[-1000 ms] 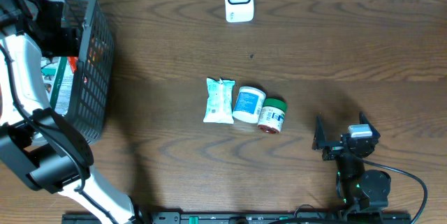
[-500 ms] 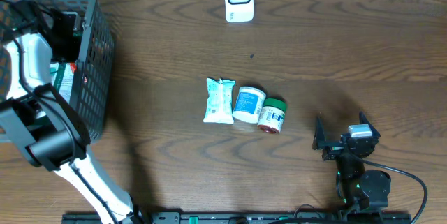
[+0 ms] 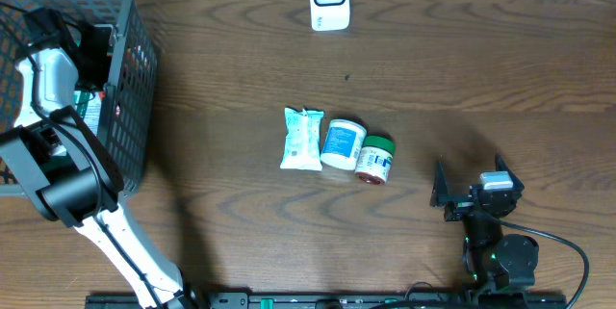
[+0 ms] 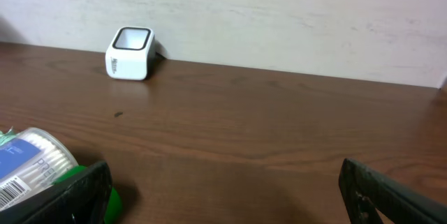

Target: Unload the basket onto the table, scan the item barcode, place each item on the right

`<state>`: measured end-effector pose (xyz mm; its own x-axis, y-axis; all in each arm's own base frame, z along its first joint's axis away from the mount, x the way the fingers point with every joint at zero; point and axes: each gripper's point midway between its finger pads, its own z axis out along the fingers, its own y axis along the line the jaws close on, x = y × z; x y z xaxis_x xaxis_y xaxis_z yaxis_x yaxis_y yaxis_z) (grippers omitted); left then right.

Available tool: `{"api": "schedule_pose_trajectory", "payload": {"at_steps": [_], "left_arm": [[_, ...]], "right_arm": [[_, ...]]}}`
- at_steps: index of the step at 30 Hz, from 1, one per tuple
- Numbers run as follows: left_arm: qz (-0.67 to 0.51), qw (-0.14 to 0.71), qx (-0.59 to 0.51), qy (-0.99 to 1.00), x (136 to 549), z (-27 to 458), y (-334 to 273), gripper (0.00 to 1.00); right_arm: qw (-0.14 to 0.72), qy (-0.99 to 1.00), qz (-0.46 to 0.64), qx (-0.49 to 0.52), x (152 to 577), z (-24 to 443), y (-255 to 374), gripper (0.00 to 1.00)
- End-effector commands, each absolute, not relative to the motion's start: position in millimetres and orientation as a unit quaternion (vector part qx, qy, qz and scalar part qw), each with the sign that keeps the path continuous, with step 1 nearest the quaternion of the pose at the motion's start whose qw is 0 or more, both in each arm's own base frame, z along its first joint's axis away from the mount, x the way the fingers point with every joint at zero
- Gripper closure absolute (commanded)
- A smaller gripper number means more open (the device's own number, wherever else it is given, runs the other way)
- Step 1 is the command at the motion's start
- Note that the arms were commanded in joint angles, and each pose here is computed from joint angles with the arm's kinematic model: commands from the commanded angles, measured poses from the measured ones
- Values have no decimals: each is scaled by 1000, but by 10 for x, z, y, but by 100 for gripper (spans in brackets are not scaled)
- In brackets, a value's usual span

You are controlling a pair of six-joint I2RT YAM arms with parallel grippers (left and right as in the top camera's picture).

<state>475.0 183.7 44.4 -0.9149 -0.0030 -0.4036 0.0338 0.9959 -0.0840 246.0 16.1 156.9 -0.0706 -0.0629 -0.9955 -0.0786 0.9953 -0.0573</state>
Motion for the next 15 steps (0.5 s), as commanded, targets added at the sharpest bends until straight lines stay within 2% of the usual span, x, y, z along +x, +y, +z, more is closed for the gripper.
{"api": "schedule_pose_trajectory", "payload": {"at_steps": [1, 5, 9, 12, 15], "left_arm": [[-30, 249, 13, 968, 4804, 879, 1852, 74], [-7, 294, 16, 956, 4821, 1376, 1865, 74], [19, 358, -36, 933, 4812, 2012, 1929, 72], [26, 384, -42, 922, 4772, 2303, 1897, 42], [6, 381, -87, 920, 4736, 2318, 1874, 33]], "right_arm": [[679, 732, 5, -54, 2458, 1558, 180, 1], [679, 732, 5, -54, 2458, 1558, 180, 1], [679, 732, 5, -54, 2458, 1558, 180, 1], [679, 732, 5, -54, 2458, 1558, 180, 1], [679, 732, 5, -54, 2458, 1558, 180, 1]]}}
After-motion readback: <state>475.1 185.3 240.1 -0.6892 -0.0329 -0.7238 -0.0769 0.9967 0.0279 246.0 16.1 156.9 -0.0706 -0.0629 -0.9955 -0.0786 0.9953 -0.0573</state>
